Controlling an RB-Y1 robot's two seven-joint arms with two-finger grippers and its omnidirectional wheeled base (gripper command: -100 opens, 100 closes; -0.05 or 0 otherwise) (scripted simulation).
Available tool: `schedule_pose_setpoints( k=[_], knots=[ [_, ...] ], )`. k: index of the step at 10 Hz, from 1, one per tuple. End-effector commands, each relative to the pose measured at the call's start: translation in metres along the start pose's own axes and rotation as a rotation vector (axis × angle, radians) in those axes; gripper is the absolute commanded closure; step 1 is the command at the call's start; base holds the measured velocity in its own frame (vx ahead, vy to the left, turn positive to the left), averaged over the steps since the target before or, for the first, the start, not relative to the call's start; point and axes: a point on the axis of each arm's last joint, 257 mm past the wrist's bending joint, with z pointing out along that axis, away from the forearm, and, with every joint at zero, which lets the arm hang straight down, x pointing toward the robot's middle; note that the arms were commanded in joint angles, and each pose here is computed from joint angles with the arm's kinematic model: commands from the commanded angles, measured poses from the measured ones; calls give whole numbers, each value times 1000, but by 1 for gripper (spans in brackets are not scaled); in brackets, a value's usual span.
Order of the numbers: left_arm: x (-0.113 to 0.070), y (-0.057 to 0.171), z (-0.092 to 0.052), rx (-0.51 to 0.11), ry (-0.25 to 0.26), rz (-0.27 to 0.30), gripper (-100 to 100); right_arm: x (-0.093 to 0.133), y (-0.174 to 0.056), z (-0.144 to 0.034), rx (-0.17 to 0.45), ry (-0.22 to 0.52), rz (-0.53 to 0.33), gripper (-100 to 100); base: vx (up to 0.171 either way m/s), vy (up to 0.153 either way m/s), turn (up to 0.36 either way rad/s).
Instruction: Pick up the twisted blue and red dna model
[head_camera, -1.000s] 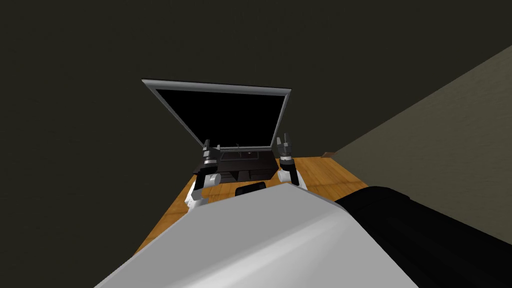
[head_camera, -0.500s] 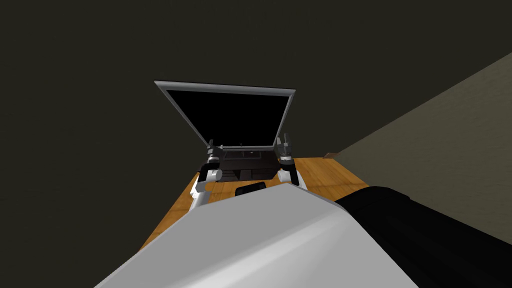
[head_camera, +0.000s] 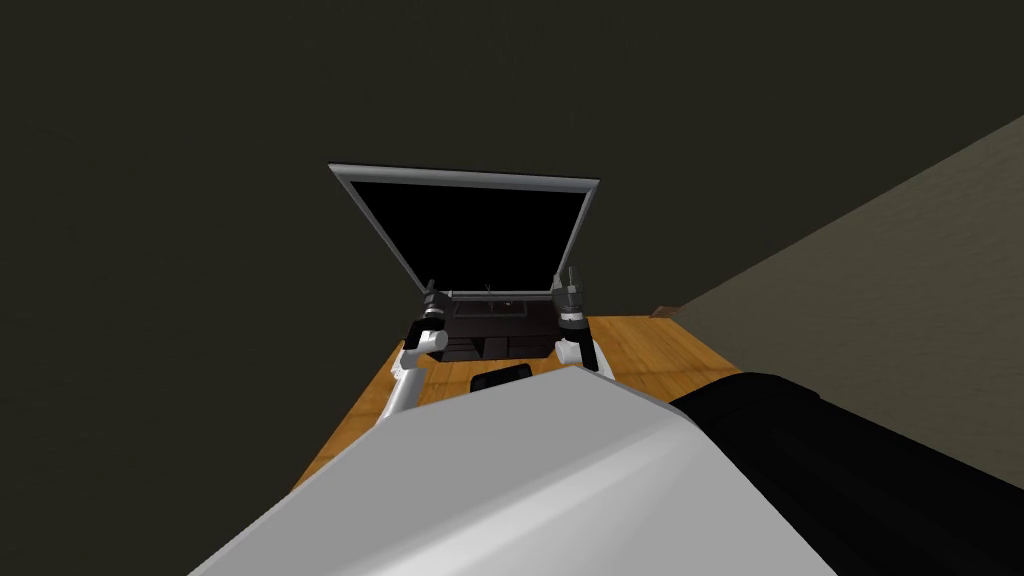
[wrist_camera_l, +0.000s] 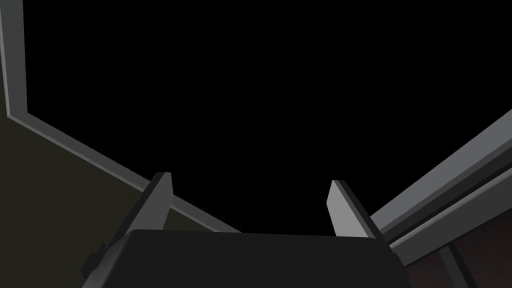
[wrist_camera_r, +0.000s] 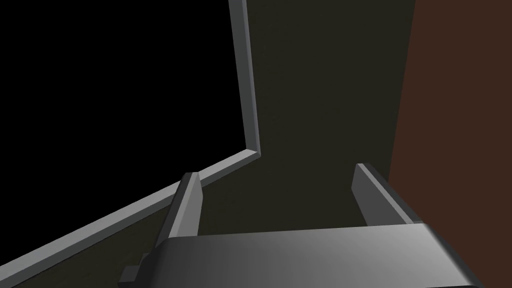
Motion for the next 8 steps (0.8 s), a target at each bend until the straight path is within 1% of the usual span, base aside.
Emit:
schedule_pose_setpoints(
  k=[1,2,3,4,5,6,7,8],
  knots=[
    [-6,18,7,-52,-17,-28,-100,0,0,0,0,0,0,0,-2,83,3],
    [-3,26,18,-85,-19,-72,-100,0,0,0,0,0,0,0,6,73,14],
    [-10,38,17,-110,-35,-71,-100,0,0,0,0,0,0,0,5,50,2],
    [-6,46,26,-144,-37,-113,-100,0,0,0,0,0,0,0,-4,52,11],
    [-11,56,26,-164,-48,-112,-100,0,0,0,0,0,0,0,-4,42,-1],
    [-5,64,36,-203,-48,-153,-100,0,0,0,0,0,0,0,-4,48,2],
    [-12,76,34,-225,-64,-152,-100,0,0,0,0,0,0,0,3,44,-8],
    [-4,83,45,-263,-62,-191,-100,0,0,0,0,0,0,0,8,39,-8]
  ],
)
